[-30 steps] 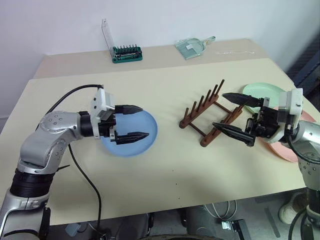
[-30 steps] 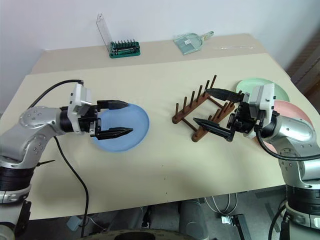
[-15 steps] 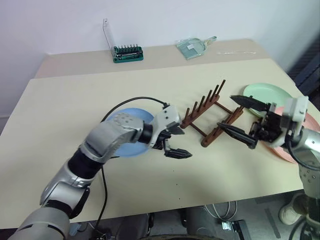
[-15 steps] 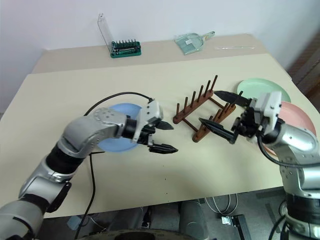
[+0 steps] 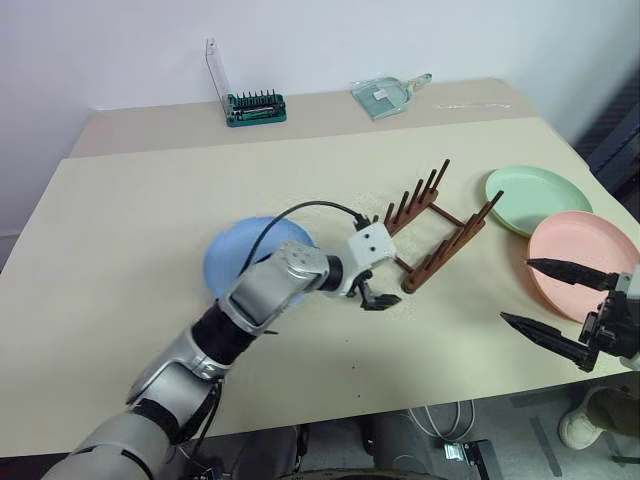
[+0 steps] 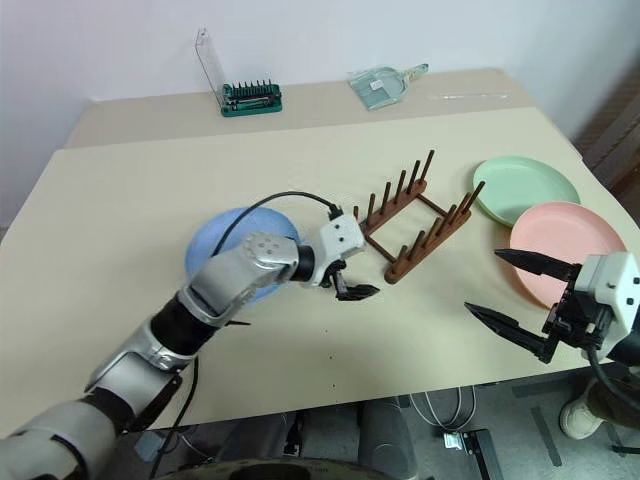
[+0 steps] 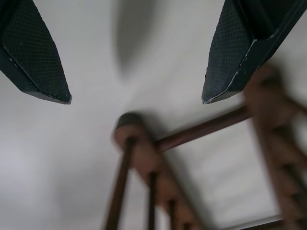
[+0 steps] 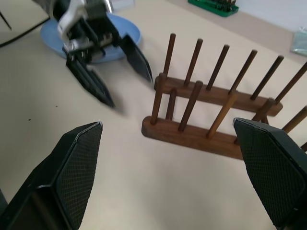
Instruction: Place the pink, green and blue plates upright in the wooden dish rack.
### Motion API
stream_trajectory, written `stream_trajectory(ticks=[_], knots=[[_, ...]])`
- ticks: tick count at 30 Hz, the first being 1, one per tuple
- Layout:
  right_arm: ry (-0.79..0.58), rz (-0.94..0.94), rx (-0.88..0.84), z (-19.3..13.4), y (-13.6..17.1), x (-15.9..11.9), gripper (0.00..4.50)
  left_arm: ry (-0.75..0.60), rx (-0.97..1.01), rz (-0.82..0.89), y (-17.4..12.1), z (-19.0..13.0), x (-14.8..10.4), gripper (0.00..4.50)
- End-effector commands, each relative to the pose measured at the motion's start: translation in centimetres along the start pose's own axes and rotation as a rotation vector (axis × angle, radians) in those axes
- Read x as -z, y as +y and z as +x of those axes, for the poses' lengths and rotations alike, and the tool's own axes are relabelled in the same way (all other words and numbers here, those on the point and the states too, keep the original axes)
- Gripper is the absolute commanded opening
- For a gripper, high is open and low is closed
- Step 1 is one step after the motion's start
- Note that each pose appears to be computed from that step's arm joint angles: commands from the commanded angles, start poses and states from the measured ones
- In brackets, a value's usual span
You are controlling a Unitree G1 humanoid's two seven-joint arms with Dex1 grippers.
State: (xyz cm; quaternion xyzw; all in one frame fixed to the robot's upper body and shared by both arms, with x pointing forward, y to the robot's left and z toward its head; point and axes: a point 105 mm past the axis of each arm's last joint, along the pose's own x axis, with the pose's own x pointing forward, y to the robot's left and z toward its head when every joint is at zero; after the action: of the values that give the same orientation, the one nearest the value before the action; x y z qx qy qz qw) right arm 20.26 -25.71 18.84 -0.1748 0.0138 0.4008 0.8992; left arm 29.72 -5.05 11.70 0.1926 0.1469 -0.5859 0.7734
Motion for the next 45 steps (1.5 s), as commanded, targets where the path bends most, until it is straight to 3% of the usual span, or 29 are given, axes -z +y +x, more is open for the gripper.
stream_trajectory(ticks=[1, 9, 24, 28, 32, 33, 38, 45], knots=[[-0.084, -0.065, 0.035, 0.0, -0.4, -2.4, 4.46, -0.005, -0.013, 0.049, -0.5, 1.3, -1.3, 4.5], [-0.087, -0.069, 0.048, 0.2, -0.2, -2.4, 4.46, 0.051, -0.035, 0.065, -0.5, 2.6, -0.3, 4.5], [-0.111, -0.086, 0.071, 0.6, -0.4, -2.9, 4.46, 0.017, -0.094, 0.029, -0.5, 5.0, -0.4, 4.5], [-0.108, -0.088, 0.074, 0.6, -0.4, -2.9, 4.5, -0.002, -0.136, -0.025, 0.3, 5.0, -0.5, 3.24], [-0.11, -0.088, 0.074, 0.6, -0.3, -3.0, 4.5, -0.005, -0.16, -0.032, 0.7, 5.1, -0.6, 1.05], [-0.11, -0.089, 0.074, 0.6, -0.3, -3.0, 4.5, -0.003, -0.162, -0.033, 0.7, 5.1, -0.5, 0.79], [-0.111, -0.09, 0.074, 0.7, -0.5, -3.0, 4.5, 0.002, -0.175, -0.053, 1.1, 4.8, -0.3, 0.77], [-0.117, -0.085, 0.074, 0.8, -0.4, -3.0, 4.5, -0.054, -0.31, -0.095, 5.6, 2.1, -1.0, 0.77]])
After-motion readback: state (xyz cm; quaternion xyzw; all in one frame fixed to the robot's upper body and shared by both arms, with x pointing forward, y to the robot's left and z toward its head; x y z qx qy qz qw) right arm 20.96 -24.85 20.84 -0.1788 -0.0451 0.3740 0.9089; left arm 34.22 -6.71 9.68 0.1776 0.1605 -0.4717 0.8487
